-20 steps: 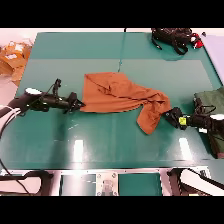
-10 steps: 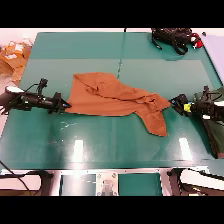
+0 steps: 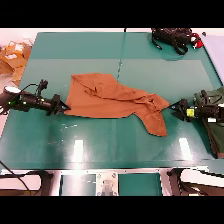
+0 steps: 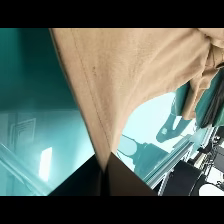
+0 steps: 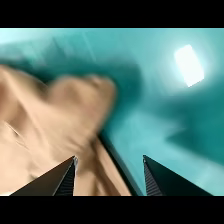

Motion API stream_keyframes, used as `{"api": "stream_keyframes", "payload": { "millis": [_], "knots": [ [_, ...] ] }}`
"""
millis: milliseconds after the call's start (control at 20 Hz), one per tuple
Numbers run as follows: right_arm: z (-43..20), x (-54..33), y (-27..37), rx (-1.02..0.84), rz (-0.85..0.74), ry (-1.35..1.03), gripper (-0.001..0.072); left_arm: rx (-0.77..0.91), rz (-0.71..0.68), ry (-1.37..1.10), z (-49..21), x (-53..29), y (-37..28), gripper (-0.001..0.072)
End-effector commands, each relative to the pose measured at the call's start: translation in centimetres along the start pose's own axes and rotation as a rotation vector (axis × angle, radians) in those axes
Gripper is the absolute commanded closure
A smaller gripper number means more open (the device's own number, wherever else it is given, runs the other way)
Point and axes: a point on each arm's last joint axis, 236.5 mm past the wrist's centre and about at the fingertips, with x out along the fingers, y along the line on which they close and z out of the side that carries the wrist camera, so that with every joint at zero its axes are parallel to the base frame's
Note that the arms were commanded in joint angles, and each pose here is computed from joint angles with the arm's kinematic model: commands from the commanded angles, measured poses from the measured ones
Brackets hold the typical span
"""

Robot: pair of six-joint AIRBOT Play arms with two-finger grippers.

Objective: Fold the shirts.

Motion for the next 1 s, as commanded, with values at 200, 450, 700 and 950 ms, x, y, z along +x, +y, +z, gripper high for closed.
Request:
{"api": "stream_keyframes", "payload": {
  "millis": [200,450,700,950],
  "knots": [
    [-6.1,3.6,-3.0,0.017,-0.055,0.151,0.0278,0.004,-0.002,0.005,-0.1,0.0,-0.1,0.0683],
    [-5.8,6.4,0.4,-0.025,0.063,0.153,0.0565,0.005,-0.003,0.007,-0.2,-0.1,-0.1,0.0684],
    [-1.4,1.3,9.5,-0.18,0.24,0.087,0.0696,0.151,-0.013,-0.052,1.1,-3.6,-4.7,0.0684],
    [2.3,-15.4,25.6,-0.558,0.35,-0.321,0.0696,0.534,0.013,-0.301,1.0,-13.8,-17.5,0.0684]
  ]
}}
